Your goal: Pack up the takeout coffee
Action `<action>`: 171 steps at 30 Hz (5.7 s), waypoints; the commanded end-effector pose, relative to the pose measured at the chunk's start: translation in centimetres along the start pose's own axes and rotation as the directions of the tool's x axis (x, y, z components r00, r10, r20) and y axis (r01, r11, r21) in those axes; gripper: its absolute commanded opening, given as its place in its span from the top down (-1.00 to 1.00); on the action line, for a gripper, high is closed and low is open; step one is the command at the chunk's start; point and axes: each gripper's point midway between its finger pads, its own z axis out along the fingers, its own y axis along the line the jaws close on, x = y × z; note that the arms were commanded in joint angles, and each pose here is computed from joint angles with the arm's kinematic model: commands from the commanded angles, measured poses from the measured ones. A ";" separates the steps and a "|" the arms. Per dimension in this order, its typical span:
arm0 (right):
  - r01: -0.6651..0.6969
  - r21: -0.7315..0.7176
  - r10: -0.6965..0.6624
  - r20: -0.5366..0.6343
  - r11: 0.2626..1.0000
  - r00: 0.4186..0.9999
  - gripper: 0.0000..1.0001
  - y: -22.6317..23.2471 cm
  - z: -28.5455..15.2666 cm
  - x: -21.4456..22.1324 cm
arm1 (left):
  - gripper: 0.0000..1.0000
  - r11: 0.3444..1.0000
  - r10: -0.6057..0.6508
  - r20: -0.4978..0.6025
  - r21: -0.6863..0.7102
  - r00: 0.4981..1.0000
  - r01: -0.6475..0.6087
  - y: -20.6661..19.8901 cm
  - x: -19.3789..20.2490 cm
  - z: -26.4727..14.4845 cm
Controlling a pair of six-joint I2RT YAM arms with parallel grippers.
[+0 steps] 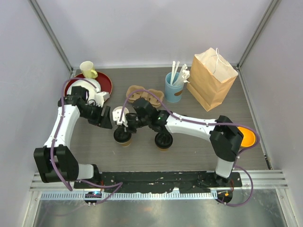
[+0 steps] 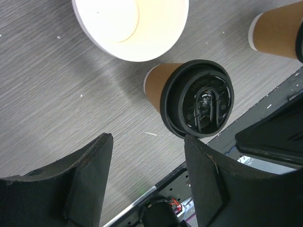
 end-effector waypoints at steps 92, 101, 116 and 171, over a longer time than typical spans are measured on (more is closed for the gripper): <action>-0.270 0.460 0.404 -0.222 0.846 0.888 0.80 0.6 2.5 0.9 | -0.29 0.996 0.042 -0.016 -0.072 0.999 -0.043 0.4 0.8 -0.9; -0.304 0.409 0.406 -0.190 0.861 0.894 0.97 0.6 2.6 -0.6 | -0.29 0.997 0.046 -0.021 -0.065 0.999 -0.047 0.2 0.9 -1.0; -0.403 0.299 0.480 -0.264 0.865 0.836 0.98 0.2 2.7 0.3 | -0.29 0.996 0.054 -0.026 -0.073 0.998 -0.056 0.4 0.8 -1.0; -0.493 0.263 0.555 -0.289 0.830 0.780 0.98 2.4 2.4 4.2 | -0.29 1.000 0.007 0.014 0.015 1.000 -0.007 -1.0 0.3 -0.6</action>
